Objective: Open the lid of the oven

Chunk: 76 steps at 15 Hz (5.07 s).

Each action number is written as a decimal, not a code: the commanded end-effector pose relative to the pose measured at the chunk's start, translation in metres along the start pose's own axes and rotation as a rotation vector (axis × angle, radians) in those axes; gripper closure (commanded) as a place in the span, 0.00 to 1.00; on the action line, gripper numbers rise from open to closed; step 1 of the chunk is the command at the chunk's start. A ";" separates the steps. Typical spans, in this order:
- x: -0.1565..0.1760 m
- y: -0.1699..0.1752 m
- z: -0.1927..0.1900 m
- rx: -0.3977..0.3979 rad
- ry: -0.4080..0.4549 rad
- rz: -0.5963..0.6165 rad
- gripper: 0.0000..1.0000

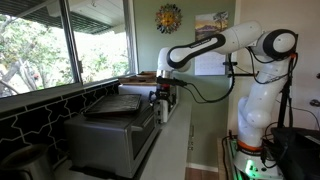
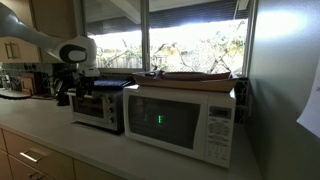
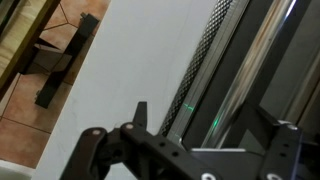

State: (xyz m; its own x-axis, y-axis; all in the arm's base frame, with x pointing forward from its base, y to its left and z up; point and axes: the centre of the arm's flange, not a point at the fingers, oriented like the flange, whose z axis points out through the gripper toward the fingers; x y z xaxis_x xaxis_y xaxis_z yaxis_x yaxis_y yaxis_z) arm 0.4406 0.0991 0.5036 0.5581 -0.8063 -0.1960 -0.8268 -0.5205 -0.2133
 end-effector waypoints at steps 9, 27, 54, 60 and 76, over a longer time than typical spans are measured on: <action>0.011 0.058 0.006 -0.039 -0.004 0.040 0.00; 0.036 0.113 0.040 0.227 -0.303 0.043 0.00; 0.026 0.142 0.125 0.297 -0.512 -0.066 0.00; 0.022 0.154 0.124 0.255 -0.443 -0.075 0.00; 0.008 0.156 0.102 0.057 -0.348 -0.140 0.00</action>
State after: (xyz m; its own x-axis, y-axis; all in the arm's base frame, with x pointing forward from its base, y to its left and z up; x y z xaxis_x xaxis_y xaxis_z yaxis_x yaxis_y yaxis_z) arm 0.3353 0.0394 0.3886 0.6953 -0.5322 -0.4830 -0.7177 -0.5494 -0.4279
